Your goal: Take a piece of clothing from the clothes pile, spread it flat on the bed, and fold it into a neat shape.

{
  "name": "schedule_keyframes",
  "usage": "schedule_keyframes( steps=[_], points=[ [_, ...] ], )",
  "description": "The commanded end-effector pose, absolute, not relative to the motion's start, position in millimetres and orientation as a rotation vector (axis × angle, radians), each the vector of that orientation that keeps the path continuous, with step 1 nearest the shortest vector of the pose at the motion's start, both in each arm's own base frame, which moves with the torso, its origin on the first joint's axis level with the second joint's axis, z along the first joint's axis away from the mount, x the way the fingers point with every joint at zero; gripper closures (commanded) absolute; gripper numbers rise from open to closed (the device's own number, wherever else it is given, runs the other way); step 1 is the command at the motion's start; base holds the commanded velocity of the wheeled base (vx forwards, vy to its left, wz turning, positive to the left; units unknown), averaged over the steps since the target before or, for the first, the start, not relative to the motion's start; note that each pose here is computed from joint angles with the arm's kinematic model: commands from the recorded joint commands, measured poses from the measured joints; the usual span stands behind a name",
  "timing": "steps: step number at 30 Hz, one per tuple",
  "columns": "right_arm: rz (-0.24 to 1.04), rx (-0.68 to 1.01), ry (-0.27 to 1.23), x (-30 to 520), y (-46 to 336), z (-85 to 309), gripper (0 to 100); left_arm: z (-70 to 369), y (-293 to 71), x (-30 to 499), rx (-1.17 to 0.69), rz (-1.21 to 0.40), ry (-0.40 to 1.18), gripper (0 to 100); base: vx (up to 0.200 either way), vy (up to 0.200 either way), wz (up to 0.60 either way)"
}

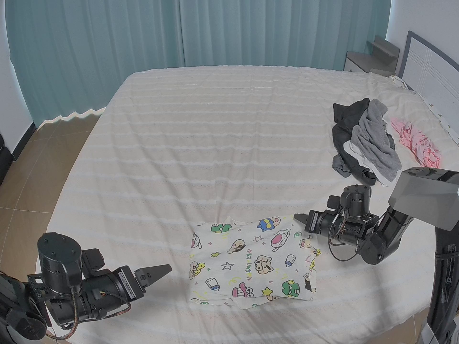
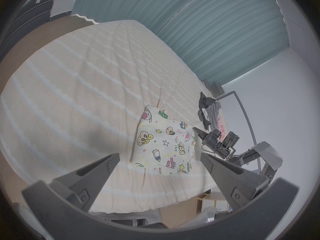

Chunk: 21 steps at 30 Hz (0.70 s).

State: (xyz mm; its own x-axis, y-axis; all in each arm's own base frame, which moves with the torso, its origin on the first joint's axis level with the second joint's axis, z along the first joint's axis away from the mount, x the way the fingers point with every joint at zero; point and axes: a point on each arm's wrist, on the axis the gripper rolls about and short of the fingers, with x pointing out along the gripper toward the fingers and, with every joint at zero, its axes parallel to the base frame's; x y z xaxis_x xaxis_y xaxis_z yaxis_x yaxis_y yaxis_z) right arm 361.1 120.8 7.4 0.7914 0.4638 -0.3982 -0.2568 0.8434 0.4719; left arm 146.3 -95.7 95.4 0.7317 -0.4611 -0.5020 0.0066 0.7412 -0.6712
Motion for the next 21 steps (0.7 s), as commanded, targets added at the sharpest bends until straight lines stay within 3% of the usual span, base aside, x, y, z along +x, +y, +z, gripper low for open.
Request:
schedule_keyframes(
  steps=[1,10,14,21],
  points=[
    [0.388,0.416,0.531,355.7,115.0,11.6,0,91.3,-97.1,148.6,-0.688,-0.269,0.731,0,0.000,0.000,0.00],
    [0.332,0.419,0.569,317.0,84.7,31.1,0,83.2,-112.0,188.2,-0.662,-0.226,0.746,0,0.000,0.000,0.00],
    [0.336,0.415,0.669,287.8,81.1,19.6,0,62.4,-122.4,241.9,-0.519,-0.200,0.746,0,0.000,0.000,0.00],
    [0.361,0.403,0.760,279.5,89.9,-6.9,0,34.4,-129.2,281.3,-0.430,-0.274,0.790,0,0.000,0.000,0.00]
  ],
)
